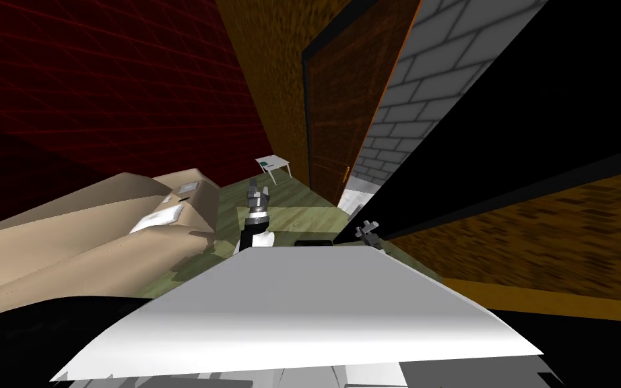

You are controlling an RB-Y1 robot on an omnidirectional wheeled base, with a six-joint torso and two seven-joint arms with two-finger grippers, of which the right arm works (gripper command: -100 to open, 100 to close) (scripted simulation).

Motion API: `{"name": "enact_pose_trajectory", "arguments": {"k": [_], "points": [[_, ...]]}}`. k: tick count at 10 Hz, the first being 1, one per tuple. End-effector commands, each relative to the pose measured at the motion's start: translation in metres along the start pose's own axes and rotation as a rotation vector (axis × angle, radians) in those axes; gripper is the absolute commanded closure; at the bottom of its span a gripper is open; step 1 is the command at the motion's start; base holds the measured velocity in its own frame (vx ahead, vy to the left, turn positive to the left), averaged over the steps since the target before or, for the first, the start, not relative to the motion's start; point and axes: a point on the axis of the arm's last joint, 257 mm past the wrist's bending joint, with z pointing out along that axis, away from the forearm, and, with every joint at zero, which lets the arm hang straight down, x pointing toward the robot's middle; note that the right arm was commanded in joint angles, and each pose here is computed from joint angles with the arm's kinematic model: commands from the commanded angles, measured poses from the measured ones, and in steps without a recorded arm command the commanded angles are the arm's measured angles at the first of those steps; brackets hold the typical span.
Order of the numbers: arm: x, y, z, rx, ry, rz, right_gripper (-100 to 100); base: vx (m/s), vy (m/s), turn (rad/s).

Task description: Pull the door open

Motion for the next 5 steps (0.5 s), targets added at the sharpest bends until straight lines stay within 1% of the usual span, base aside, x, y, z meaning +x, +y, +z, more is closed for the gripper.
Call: {"name": "enact_pose_trajectory", "arguments": {"k": [1,2,5], "points": [[0.0006,-0.0024,-0.0015,0.011,0.004,0.005,100,-0.216,-0.095,0.140],[0.0009,-0.0023,-0.0020,0.015,0.005,0.005,100,-0.231,-0.076,0.144],[0.0018,-0.0019,-0.0035,0.027,0.007,0.005,100,-0.194,-0.079,0.132]]}}
